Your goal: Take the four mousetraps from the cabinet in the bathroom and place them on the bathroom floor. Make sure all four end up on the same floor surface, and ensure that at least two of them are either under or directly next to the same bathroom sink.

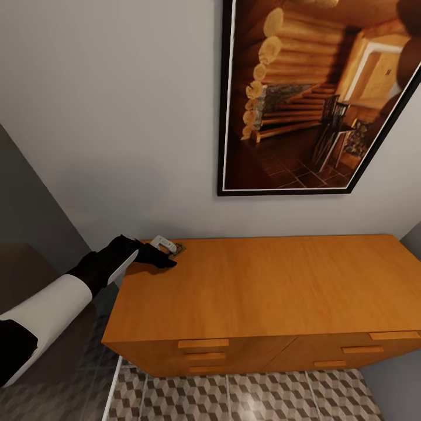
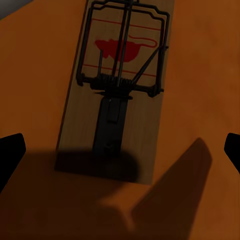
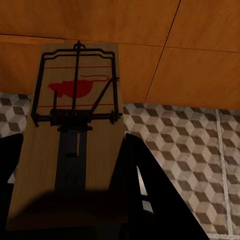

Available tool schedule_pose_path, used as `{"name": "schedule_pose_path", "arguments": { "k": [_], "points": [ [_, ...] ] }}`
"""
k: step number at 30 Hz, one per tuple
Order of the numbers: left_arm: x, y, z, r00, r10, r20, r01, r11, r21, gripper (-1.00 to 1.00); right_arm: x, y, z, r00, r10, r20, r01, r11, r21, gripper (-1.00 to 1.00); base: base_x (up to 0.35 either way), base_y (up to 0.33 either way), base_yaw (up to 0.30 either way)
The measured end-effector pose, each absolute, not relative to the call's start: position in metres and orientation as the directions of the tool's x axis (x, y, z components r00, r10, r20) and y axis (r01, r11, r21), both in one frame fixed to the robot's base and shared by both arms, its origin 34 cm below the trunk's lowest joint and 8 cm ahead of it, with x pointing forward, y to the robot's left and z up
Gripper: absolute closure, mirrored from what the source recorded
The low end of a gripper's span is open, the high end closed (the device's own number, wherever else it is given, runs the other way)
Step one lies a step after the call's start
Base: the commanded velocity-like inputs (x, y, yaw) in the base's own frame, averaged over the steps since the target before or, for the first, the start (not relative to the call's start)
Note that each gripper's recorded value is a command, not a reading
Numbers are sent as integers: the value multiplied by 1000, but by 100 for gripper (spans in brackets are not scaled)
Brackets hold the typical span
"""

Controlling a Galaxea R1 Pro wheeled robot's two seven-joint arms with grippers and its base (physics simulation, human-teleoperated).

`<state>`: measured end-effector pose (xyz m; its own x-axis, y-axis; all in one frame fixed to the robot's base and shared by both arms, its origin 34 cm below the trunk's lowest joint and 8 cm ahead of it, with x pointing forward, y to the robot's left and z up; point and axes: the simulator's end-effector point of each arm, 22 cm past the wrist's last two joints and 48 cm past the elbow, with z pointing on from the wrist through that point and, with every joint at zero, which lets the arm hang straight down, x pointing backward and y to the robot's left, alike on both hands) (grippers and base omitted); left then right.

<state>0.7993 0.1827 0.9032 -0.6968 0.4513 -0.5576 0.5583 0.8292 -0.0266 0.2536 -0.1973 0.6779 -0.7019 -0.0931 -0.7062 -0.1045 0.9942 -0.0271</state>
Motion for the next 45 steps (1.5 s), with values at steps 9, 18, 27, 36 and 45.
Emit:
{"name": "schedule_pose_path", "arguments": {
  "k": [9, 18, 27, 36, 45],
  "points": [
    [799, 183, 901, -699, 451, -555, 558, 830, -28, -100, 253, -197, 678, -703, -93, -705, -104, 994, -27, 100, 0, 0, 0],
    [799, 183, 901, -699, 451, -555, 558, 829, -29, -100, 253, -197, 678, -704, -93, -704, -104, 994, -27, 100, 0, 0, 0],
    [799, 183, 900, -700, 451, -554, 557, 830, -29, -100, 253, -197, 677, -704, -93, -704, -105, 994, -27, 100, 0, 0, 0],
    [798, 183, 897, -702, 451, -551, 557, 830, -31, -100, 251, -197, 677, -707, -93, -701, -105, 994, -26, 100, 0, 0, 0],
    [799, 183, 897, -697, 457, -553, 562, 826, -26, -100, 249, -196, 676, -711, -92, -697, -105, 994, -24, 100, 0, 0, 0]
  ]
}}
